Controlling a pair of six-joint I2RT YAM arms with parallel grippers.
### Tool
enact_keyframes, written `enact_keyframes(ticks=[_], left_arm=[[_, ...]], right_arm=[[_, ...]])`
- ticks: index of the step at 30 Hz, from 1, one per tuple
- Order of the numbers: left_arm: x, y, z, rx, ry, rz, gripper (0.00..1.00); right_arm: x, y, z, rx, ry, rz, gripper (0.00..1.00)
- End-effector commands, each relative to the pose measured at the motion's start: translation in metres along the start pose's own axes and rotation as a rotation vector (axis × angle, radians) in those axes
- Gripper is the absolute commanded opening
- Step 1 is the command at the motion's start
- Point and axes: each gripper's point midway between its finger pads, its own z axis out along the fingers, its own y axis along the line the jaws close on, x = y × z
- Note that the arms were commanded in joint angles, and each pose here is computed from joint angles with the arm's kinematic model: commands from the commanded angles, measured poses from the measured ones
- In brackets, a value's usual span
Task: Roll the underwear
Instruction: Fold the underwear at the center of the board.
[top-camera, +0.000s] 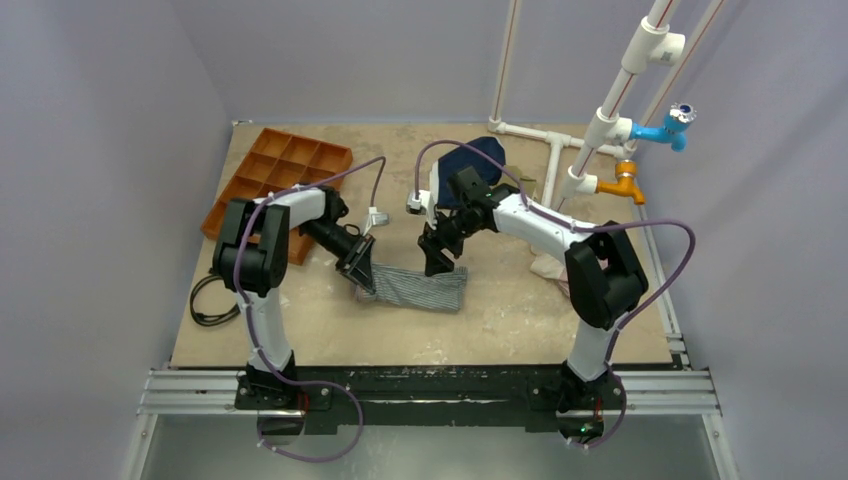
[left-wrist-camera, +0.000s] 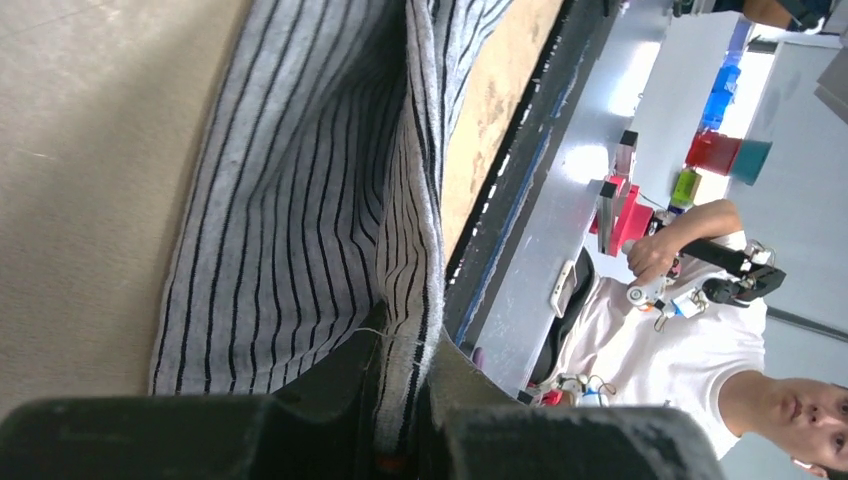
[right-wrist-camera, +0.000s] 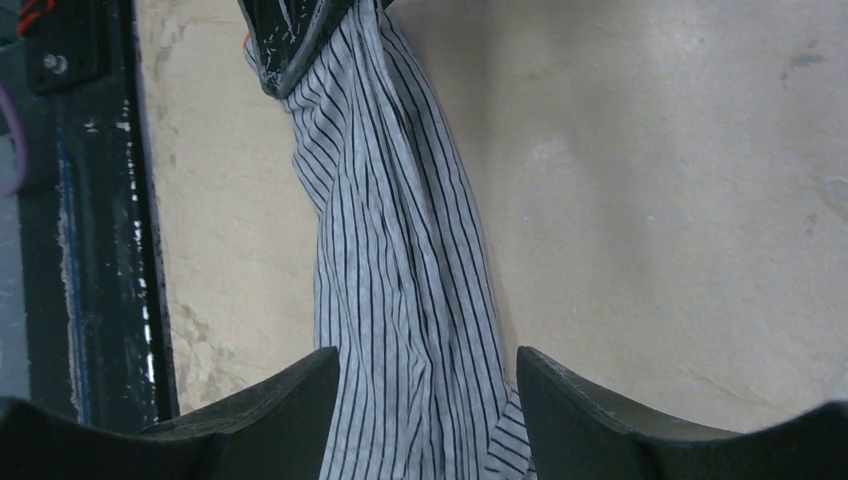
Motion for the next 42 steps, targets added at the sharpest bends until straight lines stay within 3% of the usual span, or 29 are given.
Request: enact_keyframes(ticks=[1,9,21,42], left_arm=[[-0.006,-0.031,-0.010,0.076,-0.064,0.125,0.00],[-0.006,-0.034,-0.010,0.099,-0.062,0.128,0.00],[-0.005,-0.029,-0.009,0.084,-0.050,0.108,0.00],[-0.006,-0.012,-0.008,-0.007,-0.043,0.067,0.00]], right_arm=[[-0.034,0.014,0.008,-0.155,-0.123,-0.007,0.65],[-0.036,0.022,0.028,-0.317,-0.158,-0.001,0.66],[-0.029,0.028,0.049,-0.420,-0.147,0.020,0.67],[0.011,0.049,0.046,-0.492,-0.021,0.031,0.48]])
